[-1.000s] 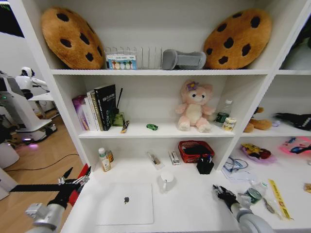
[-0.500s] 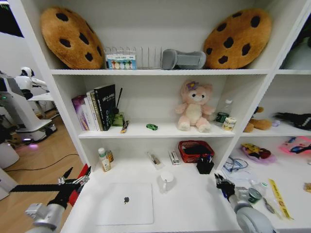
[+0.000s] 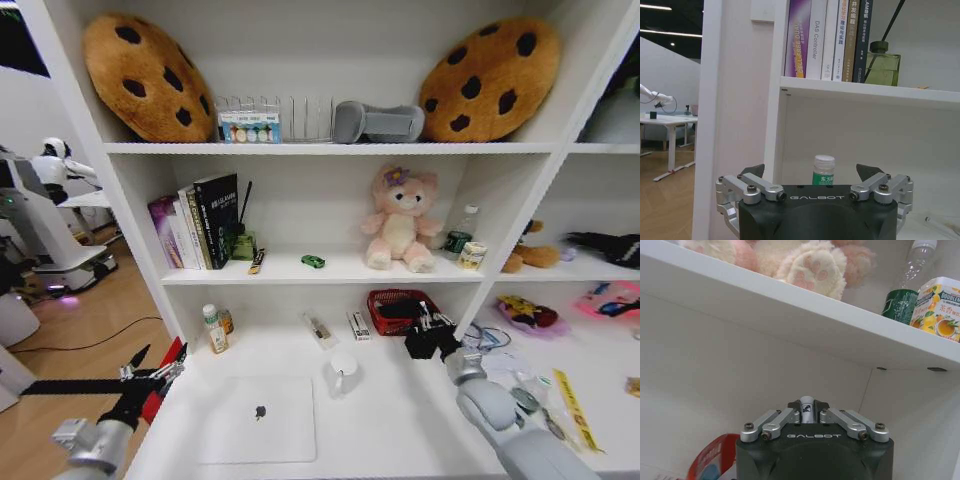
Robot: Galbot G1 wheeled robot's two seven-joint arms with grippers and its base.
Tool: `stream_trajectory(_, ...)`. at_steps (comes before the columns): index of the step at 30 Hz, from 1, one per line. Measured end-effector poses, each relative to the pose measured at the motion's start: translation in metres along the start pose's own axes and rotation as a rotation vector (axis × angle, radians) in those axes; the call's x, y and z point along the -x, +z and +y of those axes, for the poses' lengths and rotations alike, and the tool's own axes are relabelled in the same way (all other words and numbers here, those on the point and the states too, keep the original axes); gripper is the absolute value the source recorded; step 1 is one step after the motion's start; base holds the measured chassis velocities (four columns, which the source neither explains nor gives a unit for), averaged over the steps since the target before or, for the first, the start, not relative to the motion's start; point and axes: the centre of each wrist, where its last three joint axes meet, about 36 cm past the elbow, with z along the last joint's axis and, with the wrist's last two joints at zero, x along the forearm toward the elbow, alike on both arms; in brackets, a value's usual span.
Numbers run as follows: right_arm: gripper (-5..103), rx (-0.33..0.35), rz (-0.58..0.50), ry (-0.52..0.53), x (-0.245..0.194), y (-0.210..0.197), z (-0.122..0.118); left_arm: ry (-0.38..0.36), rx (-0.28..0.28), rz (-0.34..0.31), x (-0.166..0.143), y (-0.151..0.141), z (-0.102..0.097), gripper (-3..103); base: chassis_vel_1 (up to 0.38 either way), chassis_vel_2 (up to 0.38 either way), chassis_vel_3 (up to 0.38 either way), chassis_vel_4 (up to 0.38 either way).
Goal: Organize the objects on the table.
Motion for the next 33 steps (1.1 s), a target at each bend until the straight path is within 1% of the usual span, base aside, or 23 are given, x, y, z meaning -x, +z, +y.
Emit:
stream_trajectory(6, 13, -0.014, 0.019, 0.035, 0.024, 0.021, -0.01, 0.0, 0.0, 0.0, 0.0, 0.0, 0.0, 100, 0.0, 0.0, 0.0, 0.0)
stream_trajectory(11, 13, -0.019, 0.042, 0.05, 0.028, 0.037, -0.017, 0.0, 0.0, 0.0, 0.0, 0.0, 0.0, 100, 0.0, 0.0, 0.0, 0.0)
stream_trajectory(18, 13, -0.015, 0.056, 0.062, 0.032, 0.049, -0.021, 0.0, 0.0, 0.0, 0.0, 0.0, 0.0, 100, 0.0, 0.0, 0.0, 0.0)
stream_trajectory(27, 13, 0.0, 0.055, 0.062, 0.037, 0.049, -0.018, 0.0, 0.0, 0.0, 0.0, 0.0, 0.0, 100, 0.0, 0.0, 0.0, 0.0)
stream_trajectory(33, 13, 0.012, 0.052, 0.044, 0.023, 0.047, -0.006, 0.0, 0.0, 0.0, 0.0, 0.0, 0.0, 100, 0.0, 0.0, 0.0, 0.0)
